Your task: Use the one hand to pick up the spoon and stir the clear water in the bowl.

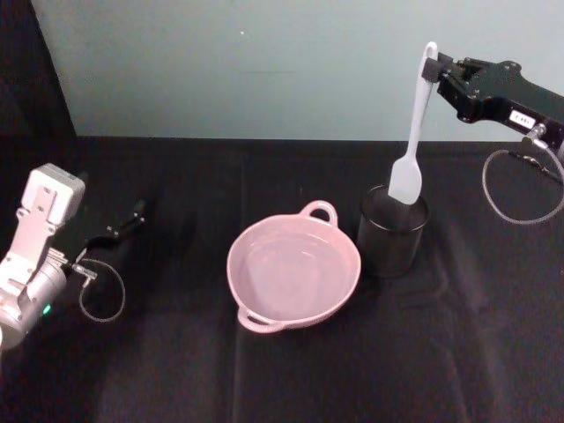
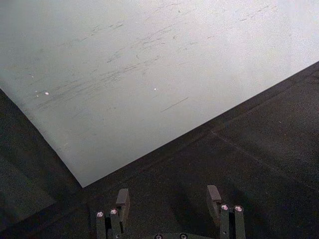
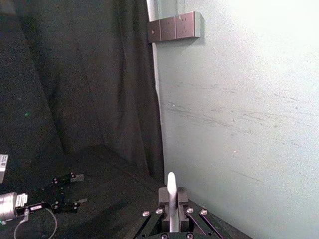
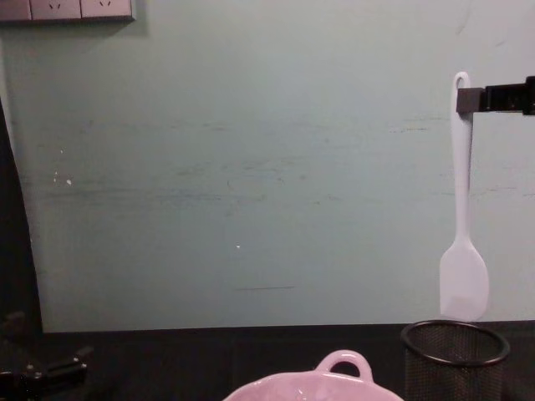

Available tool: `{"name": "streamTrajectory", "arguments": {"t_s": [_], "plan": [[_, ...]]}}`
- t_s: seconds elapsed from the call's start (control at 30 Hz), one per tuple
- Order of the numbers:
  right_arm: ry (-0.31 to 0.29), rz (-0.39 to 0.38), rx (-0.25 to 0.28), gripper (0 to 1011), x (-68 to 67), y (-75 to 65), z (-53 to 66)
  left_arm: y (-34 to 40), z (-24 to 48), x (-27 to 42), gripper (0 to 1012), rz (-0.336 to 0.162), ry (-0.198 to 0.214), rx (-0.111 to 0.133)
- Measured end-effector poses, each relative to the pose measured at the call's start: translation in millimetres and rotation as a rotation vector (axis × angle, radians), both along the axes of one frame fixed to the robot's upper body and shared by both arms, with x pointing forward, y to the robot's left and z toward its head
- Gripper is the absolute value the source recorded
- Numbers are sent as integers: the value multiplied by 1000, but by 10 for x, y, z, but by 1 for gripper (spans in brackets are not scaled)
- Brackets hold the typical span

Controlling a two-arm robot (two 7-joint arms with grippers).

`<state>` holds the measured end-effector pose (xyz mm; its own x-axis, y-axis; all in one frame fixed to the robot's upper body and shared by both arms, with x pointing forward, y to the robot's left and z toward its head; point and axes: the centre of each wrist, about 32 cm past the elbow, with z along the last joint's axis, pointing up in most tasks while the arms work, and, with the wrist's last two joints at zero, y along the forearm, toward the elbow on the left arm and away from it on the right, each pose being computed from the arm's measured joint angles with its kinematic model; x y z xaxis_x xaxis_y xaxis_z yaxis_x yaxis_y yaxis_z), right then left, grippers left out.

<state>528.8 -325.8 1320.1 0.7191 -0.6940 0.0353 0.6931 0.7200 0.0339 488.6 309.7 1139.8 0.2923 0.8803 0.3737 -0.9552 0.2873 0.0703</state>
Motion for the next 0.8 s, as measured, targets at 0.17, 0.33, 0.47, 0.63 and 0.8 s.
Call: {"name": "streamTrajectory", "arguments": {"t_s": [0.17, 0.33, 0.47, 0.63, 0.8], "plan": [[2, 0, 2, 101, 1, 0, -4, 0, 0, 0, 1011, 0, 0, 0], [3, 0, 2, 100, 1, 1, -8, 0, 0, 0, 1011, 0, 0, 0], [5, 0, 3, 100, 1, 1, -11, 0, 0, 0, 1011, 0, 0, 0], [6, 0, 3, 101, 1, 0, -13, 0, 0, 0, 1011, 0, 0, 0], [5, 2, 4, 101, -6, 22, -14, 0, 0, 0, 1011, 0, 0, 0]]}}
